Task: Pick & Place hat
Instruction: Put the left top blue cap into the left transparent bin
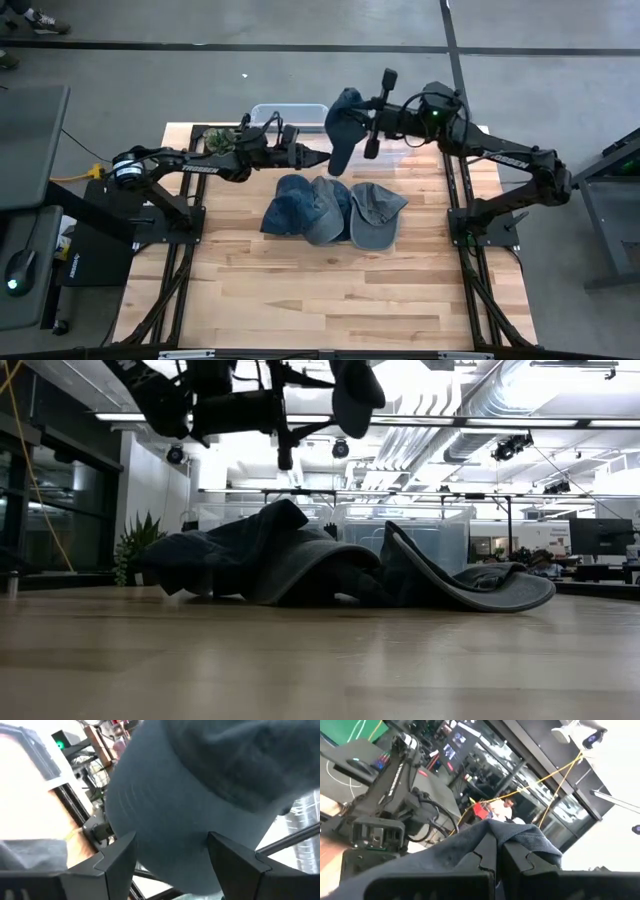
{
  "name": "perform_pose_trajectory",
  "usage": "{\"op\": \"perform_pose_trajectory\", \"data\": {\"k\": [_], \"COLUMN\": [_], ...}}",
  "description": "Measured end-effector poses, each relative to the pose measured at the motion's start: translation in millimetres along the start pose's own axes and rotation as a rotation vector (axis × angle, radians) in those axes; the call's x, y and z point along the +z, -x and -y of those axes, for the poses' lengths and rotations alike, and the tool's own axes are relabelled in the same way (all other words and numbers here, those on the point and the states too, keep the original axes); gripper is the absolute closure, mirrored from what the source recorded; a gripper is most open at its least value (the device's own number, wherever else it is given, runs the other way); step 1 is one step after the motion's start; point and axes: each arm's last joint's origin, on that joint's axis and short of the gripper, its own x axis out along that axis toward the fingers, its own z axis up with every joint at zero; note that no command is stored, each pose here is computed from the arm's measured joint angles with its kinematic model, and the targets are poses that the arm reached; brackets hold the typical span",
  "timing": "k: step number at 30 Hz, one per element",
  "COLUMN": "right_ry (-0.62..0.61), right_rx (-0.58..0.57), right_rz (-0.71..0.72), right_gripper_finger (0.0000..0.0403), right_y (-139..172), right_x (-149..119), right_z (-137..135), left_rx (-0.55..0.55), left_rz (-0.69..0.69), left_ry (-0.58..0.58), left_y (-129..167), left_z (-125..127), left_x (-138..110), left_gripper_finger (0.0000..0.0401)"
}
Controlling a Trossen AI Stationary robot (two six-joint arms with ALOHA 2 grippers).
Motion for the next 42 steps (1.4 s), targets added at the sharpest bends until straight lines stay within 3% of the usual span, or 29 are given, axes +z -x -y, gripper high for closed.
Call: {"op": "perform_pose_trajectory", "data": {"k": [5, 17, 30, 37, 42], "right_ry": [0.035, 0.064, -0.004, -0.057, -0.080], "right_rx": [-0.038, -0.047, 0.040, 0.122, 0.176], "right_rz": [-0.047, -0.004, 0.042, 0.059, 0.007], "right_gripper_finger": [0.0403, 0.0403, 0.0403, 0.0403, 0.0403], "right_y": [8.4, 16.1, 16.7, 15.4, 15.8], "right_x": [3.7, 19.6, 22.1, 19.9, 14.4], "right_z": [3.3, 15.5, 13.7, 9.4, 4.5], "left_rx": [0.016, 0.009, -0.126, -0.232, -0.237], "left_rz": [0.022, 0.054, 0.139, 0.091, 0.085], "left_ry": [-0.024, -0.001, -0.017, -0.062, -0.097], "left_y": [-0.2, -0.2, -1.1, -11.9, -13.5], "left_z": [-0.5, 1.0, 18.0, 42.4, 45.2], "left_x": [0.6, 1.9, 10.2, 21.7, 23.5], "left_gripper_finger": [0.0165, 0.0165, 0.0165, 0.0165, 0.0166]}}
